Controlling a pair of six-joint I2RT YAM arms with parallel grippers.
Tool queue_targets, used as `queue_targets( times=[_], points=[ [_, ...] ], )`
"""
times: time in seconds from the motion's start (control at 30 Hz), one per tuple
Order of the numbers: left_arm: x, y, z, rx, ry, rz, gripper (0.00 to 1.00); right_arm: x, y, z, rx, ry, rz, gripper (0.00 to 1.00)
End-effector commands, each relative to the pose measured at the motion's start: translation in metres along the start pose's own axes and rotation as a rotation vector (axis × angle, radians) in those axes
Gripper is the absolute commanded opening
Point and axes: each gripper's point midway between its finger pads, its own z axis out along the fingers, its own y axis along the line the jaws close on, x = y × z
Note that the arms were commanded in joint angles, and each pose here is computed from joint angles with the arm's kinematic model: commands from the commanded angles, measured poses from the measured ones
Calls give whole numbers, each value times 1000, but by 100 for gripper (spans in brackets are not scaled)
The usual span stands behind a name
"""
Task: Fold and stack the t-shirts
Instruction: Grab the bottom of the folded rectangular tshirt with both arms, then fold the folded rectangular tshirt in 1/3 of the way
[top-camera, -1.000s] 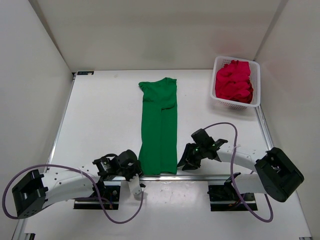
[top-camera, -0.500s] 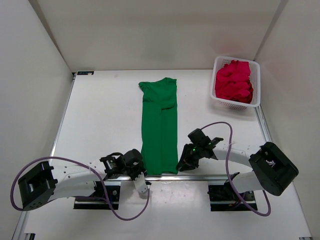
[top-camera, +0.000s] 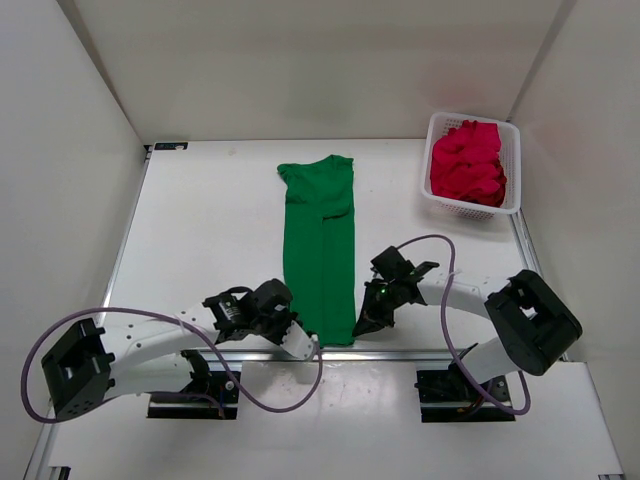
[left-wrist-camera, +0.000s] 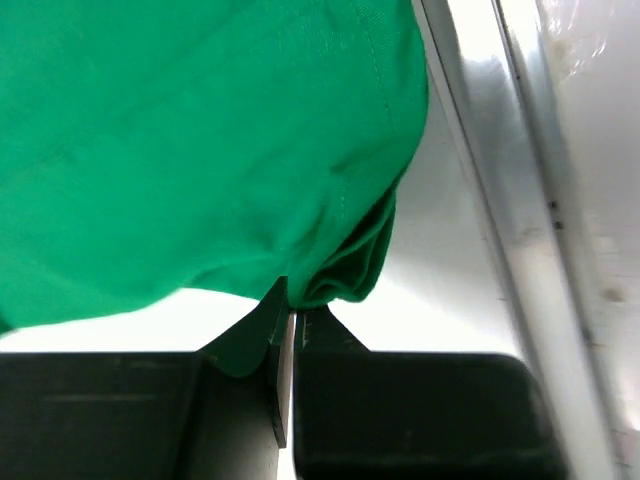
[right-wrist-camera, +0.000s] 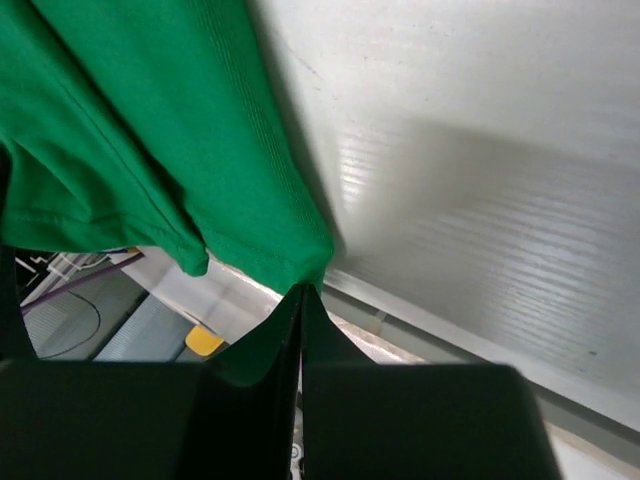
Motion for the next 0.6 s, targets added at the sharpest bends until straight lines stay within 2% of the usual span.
queue_targets(
  times=[0.0,0.23,0.37,0.43,0.47,0.5,0.57],
  points=[
    [-5,7,-9,10,-1,-168,0,0,12,-13,-35,19,-50,0],
    [25,71,-28,-93,83,-487,0,-54,50,-55,-108,-141,-160,0],
    [48,107,-35,-162,121,-642,0,-92,69,-73,-139,-182,-181,0],
    [55,125,-38,-179,120,-692,0,-107,81,-76,-168,-175,-205,0],
    [63,135,-35,-182,128,-718,0,-124,92,-87,-187,-214,-219,0],
    [67,149,-39,-216,128,-738,0,-134,85,-84,-165,-202,-198,1],
    [81,159,-29,-208,156,-776,0,-165,102,-94,-178,-204,-213,0]
  ],
)
